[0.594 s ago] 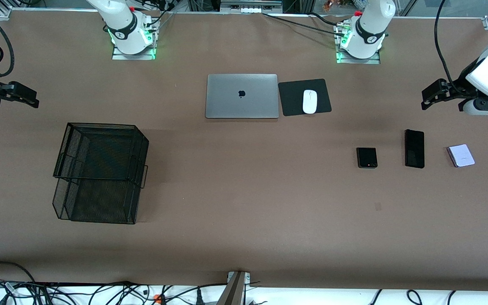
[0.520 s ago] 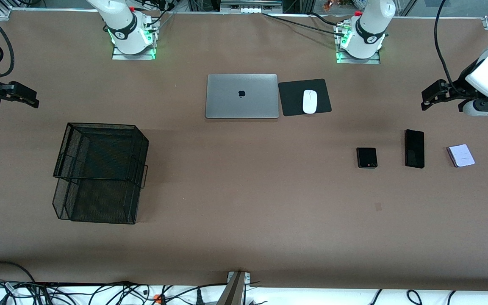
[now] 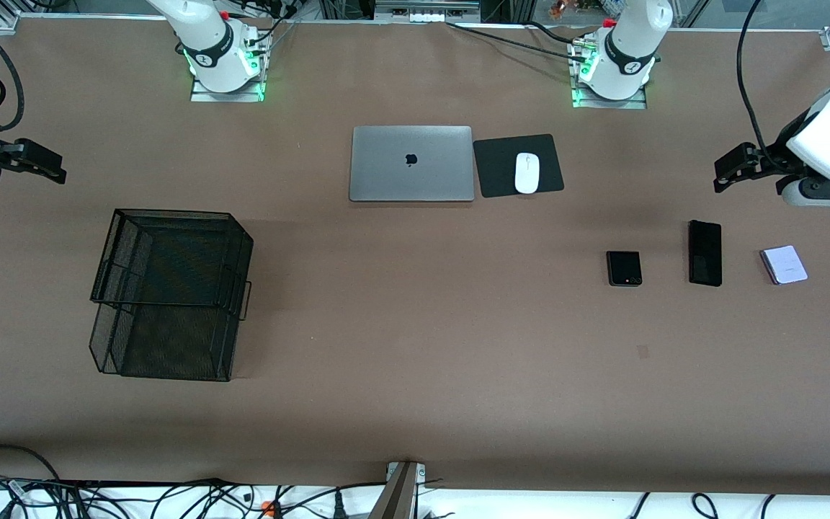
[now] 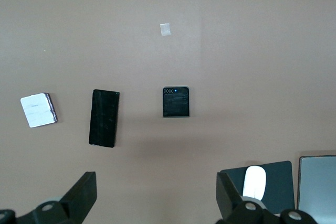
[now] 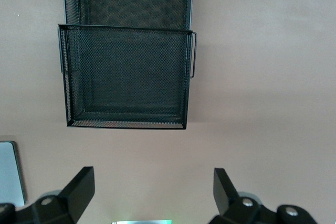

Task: Place phones with both arms
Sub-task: 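Reach the left gripper down to the small black flip phone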

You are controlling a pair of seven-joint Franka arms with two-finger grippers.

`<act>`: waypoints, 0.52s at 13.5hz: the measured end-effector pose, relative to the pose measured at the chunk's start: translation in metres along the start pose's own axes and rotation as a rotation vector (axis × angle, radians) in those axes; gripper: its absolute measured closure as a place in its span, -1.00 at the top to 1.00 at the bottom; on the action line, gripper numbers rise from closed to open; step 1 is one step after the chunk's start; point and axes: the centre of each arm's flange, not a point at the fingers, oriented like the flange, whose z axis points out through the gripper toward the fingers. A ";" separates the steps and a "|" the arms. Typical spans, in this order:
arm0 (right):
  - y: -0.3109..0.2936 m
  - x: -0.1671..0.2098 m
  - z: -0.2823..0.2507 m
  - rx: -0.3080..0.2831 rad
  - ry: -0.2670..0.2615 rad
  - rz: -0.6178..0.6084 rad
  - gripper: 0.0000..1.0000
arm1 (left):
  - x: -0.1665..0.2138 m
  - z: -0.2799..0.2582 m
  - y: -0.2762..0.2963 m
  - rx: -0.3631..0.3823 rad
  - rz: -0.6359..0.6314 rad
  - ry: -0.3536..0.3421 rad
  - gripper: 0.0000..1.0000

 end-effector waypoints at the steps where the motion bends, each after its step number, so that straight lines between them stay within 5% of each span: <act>1: 0.000 0.000 0.000 0.000 0.000 0.000 1.00 | 0.001 0.003 0.000 0.000 -0.001 -0.005 1.00; 7: 0.000 0.000 0.000 0.000 0.000 0.000 1.00 | 0.015 0.003 -0.001 -0.001 -0.001 0.000 1.00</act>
